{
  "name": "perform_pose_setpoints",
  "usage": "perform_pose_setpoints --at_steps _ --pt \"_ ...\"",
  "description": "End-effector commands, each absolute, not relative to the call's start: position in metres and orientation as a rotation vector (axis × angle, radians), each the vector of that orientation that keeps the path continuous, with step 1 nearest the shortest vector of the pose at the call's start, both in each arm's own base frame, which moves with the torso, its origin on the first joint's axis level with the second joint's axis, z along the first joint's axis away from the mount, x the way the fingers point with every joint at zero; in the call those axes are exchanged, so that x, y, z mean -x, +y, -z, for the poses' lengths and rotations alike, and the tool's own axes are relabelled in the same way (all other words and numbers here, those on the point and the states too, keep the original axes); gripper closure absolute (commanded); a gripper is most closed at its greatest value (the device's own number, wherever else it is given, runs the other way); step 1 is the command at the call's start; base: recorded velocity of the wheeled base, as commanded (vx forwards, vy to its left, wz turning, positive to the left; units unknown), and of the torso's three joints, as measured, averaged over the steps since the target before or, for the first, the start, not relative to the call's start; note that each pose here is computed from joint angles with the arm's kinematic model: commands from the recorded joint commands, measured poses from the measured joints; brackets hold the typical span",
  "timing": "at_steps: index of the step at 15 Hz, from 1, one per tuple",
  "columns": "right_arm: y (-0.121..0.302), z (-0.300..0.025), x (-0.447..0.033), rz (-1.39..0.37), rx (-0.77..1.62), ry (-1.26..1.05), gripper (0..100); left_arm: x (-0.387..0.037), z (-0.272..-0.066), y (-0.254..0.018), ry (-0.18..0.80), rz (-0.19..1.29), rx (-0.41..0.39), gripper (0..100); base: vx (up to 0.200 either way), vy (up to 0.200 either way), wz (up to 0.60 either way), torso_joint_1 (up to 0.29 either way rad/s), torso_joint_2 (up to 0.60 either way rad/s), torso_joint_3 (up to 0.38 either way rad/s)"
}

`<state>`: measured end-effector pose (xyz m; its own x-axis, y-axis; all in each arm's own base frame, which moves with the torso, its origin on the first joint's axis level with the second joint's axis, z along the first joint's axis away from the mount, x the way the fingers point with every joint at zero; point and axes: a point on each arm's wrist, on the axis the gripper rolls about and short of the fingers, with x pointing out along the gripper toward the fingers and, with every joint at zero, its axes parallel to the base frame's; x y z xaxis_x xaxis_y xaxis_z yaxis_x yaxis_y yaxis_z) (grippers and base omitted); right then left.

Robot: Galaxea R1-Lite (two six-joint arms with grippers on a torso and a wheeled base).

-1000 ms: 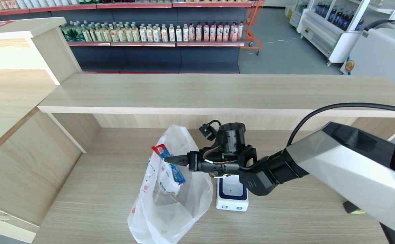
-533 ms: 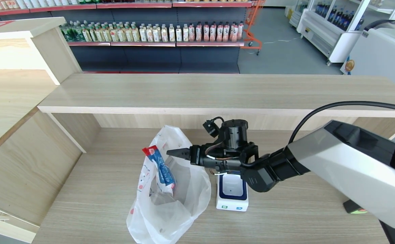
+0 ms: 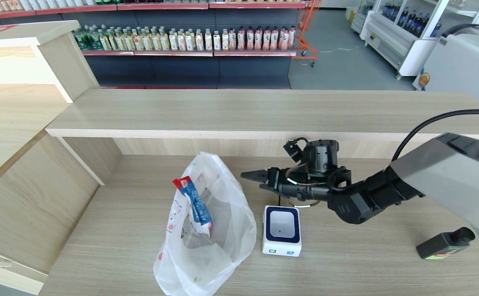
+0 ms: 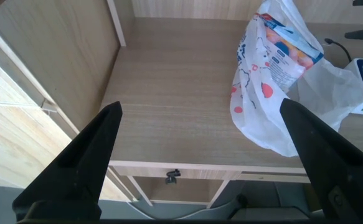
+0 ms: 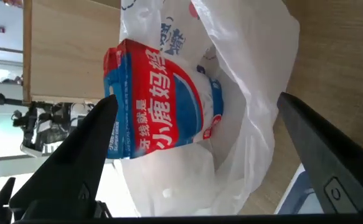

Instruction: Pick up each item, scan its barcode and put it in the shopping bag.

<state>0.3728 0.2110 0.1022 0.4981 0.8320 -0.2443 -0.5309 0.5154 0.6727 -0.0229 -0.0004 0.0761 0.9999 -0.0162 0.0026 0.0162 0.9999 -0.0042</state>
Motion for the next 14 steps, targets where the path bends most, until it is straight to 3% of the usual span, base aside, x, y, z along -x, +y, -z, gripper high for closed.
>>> perform_pose_setpoints --at_steps 1,4,8,14 --pt "0.187 -0.143 -0.345 -0.880 -0.570 0.536 0 0.023 -0.076 0.000 -0.003 0.015 0.005 0 0.000 0.000 0.00 0.000 0.00 0.000" --pt "0.149 -0.165 -0.300 -0.848 -0.531 0.505 0 0.023 -0.076 0.000 -0.003 0.015 0.005 0 0.000 0.000 0.00 0.000 0.00 0.000" --pt "0.089 -0.169 -0.233 -0.778 -0.276 0.406 0 0.023 -0.076 0.000 -0.003 0.015 0.005 0 0.000 0.000 0.00 0.000 0.00 0.000" --pt "0.057 -0.164 -0.177 -0.611 -0.208 0.422 0 0.023 -0.076 0.000 -0.003 0.015 0.005 0 0.000 0.000 0.00 0.000 0.00 0.000"
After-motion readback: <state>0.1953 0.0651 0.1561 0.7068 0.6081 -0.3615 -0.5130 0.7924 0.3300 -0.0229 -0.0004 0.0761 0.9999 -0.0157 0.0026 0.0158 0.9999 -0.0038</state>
